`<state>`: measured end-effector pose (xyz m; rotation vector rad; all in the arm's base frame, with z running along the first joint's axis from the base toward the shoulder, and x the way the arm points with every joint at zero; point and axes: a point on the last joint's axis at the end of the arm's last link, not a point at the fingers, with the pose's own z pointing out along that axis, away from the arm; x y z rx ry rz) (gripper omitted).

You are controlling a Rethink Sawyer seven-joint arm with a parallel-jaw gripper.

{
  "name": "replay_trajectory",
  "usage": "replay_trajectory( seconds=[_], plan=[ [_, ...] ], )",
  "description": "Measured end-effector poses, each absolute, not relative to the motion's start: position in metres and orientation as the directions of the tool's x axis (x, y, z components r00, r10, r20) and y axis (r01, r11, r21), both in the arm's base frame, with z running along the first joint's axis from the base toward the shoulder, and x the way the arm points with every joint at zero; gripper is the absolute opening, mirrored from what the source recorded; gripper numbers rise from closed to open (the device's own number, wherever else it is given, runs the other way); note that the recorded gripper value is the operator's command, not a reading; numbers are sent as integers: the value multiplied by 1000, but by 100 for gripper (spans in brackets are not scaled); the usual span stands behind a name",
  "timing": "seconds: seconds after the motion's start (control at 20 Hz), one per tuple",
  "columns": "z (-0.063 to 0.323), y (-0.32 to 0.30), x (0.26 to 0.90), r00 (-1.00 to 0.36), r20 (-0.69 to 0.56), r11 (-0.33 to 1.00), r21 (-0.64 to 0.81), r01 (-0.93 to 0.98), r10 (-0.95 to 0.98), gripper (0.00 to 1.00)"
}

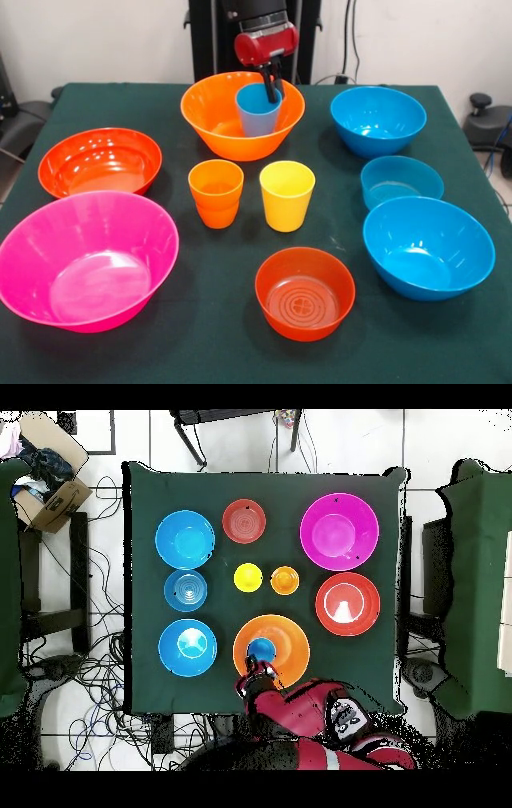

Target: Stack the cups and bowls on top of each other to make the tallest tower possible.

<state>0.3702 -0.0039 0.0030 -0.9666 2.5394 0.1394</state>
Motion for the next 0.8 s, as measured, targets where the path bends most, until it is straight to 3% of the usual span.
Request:
replay_trajectory(
  seconds=[0.8],
  plan=[
    [3,-16,367,-682,-392,760,-72,-646,-617,0]
  ],
)
